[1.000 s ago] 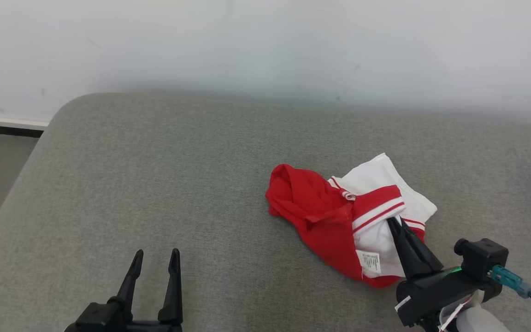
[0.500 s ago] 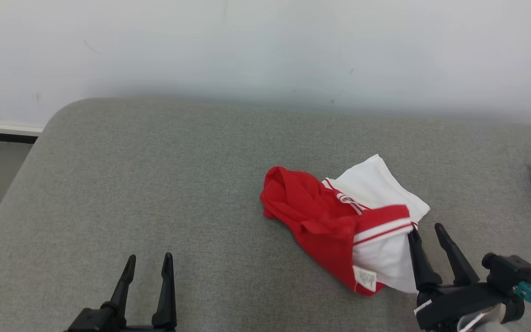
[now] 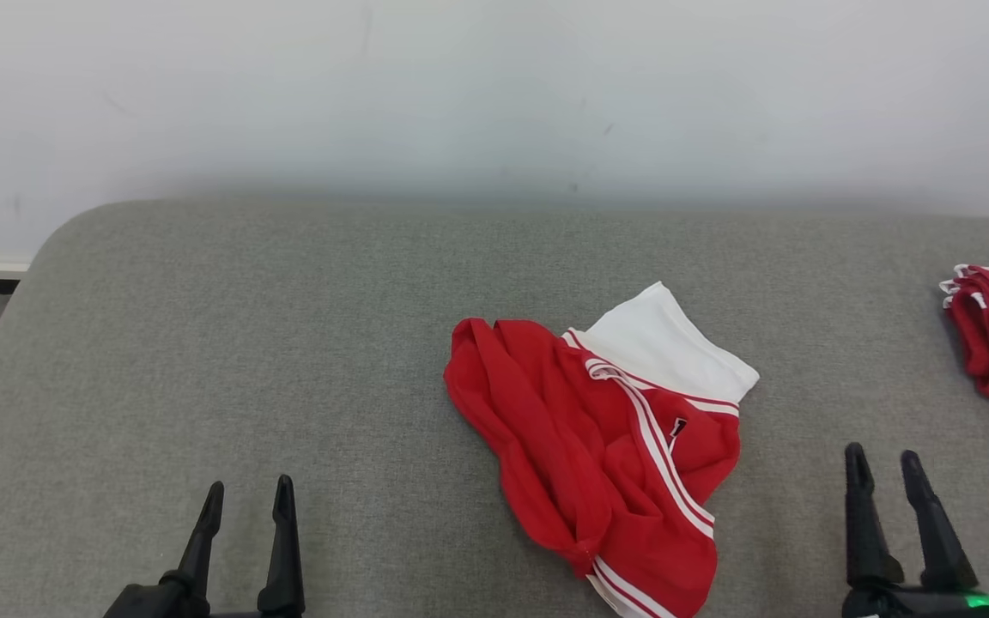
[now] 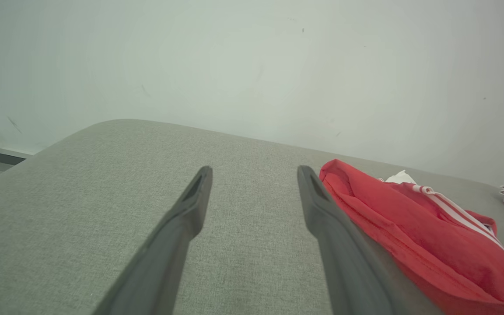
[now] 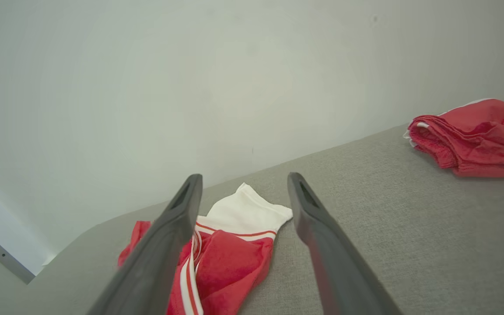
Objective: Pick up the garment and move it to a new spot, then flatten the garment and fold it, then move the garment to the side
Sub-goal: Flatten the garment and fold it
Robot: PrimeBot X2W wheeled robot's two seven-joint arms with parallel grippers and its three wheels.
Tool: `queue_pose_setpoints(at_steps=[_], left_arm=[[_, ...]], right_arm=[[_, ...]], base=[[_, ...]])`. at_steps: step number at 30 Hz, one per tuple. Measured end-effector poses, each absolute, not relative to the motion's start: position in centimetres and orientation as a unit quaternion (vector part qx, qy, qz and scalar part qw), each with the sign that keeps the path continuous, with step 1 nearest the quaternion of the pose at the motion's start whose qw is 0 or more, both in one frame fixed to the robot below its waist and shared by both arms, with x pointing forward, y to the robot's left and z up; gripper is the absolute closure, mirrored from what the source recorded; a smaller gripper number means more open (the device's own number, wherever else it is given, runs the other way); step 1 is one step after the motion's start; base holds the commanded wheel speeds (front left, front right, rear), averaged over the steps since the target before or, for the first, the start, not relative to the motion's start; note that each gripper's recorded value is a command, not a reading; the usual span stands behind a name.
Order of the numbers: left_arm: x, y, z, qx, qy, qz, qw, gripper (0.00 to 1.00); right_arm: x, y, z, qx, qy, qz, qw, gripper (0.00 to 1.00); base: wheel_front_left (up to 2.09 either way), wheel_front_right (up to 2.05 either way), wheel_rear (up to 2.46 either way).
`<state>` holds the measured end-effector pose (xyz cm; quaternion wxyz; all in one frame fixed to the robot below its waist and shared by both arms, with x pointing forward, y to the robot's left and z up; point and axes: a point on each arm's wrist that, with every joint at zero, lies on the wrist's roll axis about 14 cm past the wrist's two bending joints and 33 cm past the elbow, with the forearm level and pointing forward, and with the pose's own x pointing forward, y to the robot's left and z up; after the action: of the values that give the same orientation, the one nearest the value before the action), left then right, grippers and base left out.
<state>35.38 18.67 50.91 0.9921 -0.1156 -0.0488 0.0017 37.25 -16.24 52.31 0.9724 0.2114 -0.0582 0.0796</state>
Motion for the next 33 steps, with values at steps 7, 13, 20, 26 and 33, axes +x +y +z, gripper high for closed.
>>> queue_pose_setpoints(at_steps=[7,13,20,26,33], left_arm=[[35.2,18.6,50.9,-0.111,-0.049,-0.002,0.993,0.00],[34.9,18.8,50.9,-0.107,-0.049,-0.001,0.993,0.00],[34.7,18.7,50.7,-0.101,-0.046,-0.002,0.994,0.00],[34.9,17.3,50.6,-0.095,-0.042,-0.027,0.994,0.00],[35.7,9.5,50.7,-0.082,-0.034,-0.151,0.985,0.00]], right_arm=[[35.6,-18.6,51.9,0.214,-0.063,0.033,0.974,0.00],[34.6,-19.2,51.7,0.193,-0.061,0.023,0.979,0.00],[34.4,-19.2,51.6,0.185,-0.061,0.021,0.981,0.00],[34.3,-18.9,51.3,0.179,-0.055,0.023,0.982,0.00],[34.8,-19.0,51.1,0.173,-0.051,0.024,0.983,0.00]], base=[[0.00,0.00,0.00],[0.00,0.00,0.00],[0.00,0.00,0.00],[0.00,0.00,0.00],[0.00,0.00,0.00]])
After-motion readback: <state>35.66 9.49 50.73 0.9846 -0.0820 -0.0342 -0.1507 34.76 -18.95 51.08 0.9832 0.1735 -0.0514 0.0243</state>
